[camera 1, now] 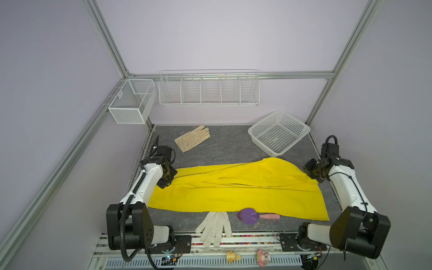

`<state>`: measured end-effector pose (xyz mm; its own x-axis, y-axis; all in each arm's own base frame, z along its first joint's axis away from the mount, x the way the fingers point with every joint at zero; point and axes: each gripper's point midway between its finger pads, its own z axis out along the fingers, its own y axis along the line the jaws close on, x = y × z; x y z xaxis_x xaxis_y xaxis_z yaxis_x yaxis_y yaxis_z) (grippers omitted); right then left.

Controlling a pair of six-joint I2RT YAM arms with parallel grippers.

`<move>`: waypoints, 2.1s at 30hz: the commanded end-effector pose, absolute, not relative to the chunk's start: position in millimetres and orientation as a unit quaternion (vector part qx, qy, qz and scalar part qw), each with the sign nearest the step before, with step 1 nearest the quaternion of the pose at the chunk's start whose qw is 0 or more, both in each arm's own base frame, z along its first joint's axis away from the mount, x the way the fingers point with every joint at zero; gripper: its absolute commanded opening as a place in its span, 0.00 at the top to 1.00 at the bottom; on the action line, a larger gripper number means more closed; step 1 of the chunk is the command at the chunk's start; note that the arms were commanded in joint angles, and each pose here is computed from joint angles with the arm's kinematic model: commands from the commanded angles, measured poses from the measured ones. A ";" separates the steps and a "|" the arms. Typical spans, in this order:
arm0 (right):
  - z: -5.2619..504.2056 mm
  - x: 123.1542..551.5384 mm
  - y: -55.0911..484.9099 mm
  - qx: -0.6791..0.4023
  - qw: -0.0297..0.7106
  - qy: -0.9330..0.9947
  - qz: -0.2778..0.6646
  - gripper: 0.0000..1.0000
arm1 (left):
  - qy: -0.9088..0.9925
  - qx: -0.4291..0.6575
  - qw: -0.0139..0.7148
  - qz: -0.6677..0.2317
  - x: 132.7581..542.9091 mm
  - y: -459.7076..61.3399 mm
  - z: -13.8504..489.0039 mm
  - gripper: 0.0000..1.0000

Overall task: Fold and stack the trousers
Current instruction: Move the trousers to the center of the table, then fold the trousers at the center of the table.

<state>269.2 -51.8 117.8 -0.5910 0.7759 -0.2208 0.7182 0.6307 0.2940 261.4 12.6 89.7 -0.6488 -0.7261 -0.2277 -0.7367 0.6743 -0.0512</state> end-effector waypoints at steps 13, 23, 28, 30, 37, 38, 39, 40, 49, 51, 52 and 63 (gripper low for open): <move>15.5 201.0 -11.9 0.427 0.036 0.899 0.096 0.94 | 0.916 -0.397 0.058 0.011 247.2 -5.5 14.4 1.00; 6.4 263.0 -43.8 0.395 0.071 0.915 0.052 0.94 | 0.921 -0.383 0.076 -0.005 293.2 -11.5 5.9 1.00; 14.0 292.0 -52.0 0.382 0.097 0.917 0.058 0.94 | 0.923 -0.376 0.085 -0.010 310.3 -12.8 11.9 1.00; 20.1 301.7 -55.1 0.377 0.105 0.918 0.061 0.94 | 0.923 -0.375 0.090 -0.014 316.9 -14.0 17.7 1.00; 75.6 318.6 -68.5 0.363 0.165 0.914 0.081 0.94 | 0.928 -0.352 0.121 0.000 329.7 -6.8 66.3 1.00; 83.8 319.0 -71.5 0.362 0.172 0.912 0.083 0.94 | 0.929 -0.347 0.130 0.010 332.3 -2.5 76.9 1.00; 92.3 319.0 -76.5 0.363 0.181 0.910 0.082 0.94 | 0.929 -0.340 0.141 0.021 335.5 2.8 88.4 1.00; 100.2 319.8 -81.7 0.365 0.191 0.908 0.082 0.94 | 0.929 -0.337 0.151 0.030 338.9 7.9 97.9 1.00; 154.7 324.0 -128.2 0.407 0.259 0.871 0.094 0.94 | 0.921 -0.312 0.220 0.083 353.1 49.8 172.4 1.00; 158.7 325.4 -129.3 0.421 0.266 0.861 0.108 0.94 | 0.921 -0.311 0.219 0.081 350.9 52.6 174.4 1.00; 160.0 324.1 -130.2 0.427 0.268 0.856 0.110 0.94 | 0.921 -0.311 0.220 0.082 349.4 53.7 175.3 1.00; 129.5 278.8 -140.6 0.490 0.238 0.835 0.077 0.94 | 0.917 -0.336 0.200 0.082 309.7 63.0 152.8 1.00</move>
<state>297.8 -137.3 141.7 -0.4349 0.8381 -0.3294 0.7360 0.5416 0.4062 325.3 56.5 160.0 -0.6896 -0.5802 -0.4335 -0.6350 0.7721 -0.0232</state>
